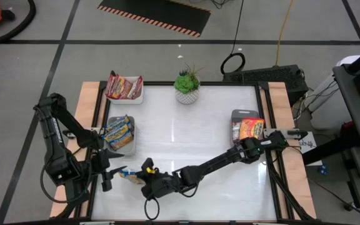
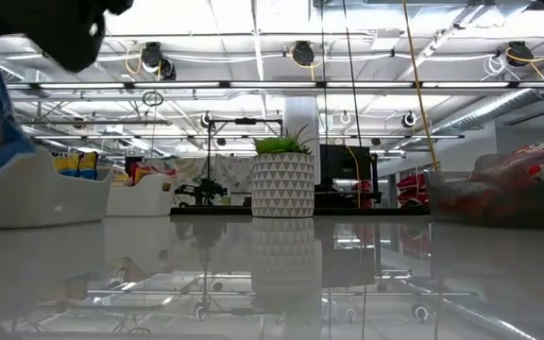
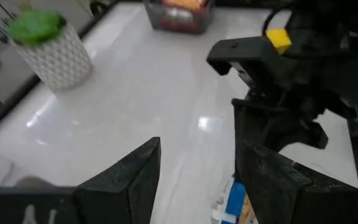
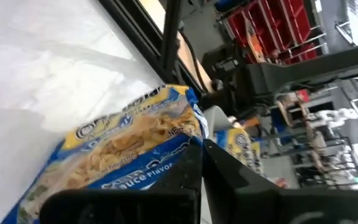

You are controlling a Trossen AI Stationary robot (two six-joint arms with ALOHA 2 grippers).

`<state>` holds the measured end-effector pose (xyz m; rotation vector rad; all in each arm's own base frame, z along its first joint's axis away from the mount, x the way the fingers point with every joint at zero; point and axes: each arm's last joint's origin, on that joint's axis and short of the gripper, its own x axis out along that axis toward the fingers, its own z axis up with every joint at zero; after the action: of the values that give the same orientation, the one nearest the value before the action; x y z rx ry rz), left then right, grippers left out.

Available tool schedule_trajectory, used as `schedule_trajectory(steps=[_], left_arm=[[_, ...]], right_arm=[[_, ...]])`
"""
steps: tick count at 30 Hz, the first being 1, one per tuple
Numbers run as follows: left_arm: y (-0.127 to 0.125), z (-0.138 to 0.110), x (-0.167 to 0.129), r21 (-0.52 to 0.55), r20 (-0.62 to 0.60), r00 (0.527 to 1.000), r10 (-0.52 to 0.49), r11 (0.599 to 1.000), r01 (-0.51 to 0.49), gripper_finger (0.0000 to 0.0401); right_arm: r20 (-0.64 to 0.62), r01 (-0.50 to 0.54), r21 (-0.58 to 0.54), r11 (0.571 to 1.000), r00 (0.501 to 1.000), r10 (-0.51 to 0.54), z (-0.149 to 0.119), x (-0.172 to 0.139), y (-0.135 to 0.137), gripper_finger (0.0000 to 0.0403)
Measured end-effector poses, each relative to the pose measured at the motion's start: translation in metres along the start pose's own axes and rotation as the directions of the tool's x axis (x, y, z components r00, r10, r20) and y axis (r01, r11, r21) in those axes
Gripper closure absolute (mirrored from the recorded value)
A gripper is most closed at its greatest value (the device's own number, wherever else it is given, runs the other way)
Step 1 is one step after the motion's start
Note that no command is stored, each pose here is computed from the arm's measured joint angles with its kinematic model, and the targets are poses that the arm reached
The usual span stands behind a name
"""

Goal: Sort Maruchan noodles
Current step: Put the blue noodle pack into the gray bin

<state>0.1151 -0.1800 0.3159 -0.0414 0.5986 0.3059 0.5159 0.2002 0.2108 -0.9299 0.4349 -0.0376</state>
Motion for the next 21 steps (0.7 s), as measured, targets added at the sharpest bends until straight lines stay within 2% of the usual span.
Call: schedule_trajectory(steps=[9,14,19,21], left_arm=[[0.001,0.001,0.0,0.011,0.056,0.998,0.021,1.0,-0.022,0.0187],[0.001,0.002,-0.001,0.011,0.089,0.996,0.026,1.0,-0.027,0.0187],[0.0,0.001,-0.006,0.014,0.163,0.986,0.019,1.0,-0.021,0.0187],[-0.001,0.001,-0.008,0.016,0.197,0.98,0.015,1.0,-0.018,0.0187]], right_arm=[[-0.088,0.083,-0.027,0.996,0.992,-0.085,0.016,-0.034,-0.023,0.0403],[-0.149,0.169,-0.021,0.985,0.974,-0.17,0.023,-0.052,-0.037,0.0403],[-0.189,0.213,-0.044,0.976,0.957,-0.218,0.032,-0.075,-0.046,0.0403],[-0.187,0.231,-0.009,0.973,0.955,-0.228,0.036,-0.084,-0.051,0.0403]])
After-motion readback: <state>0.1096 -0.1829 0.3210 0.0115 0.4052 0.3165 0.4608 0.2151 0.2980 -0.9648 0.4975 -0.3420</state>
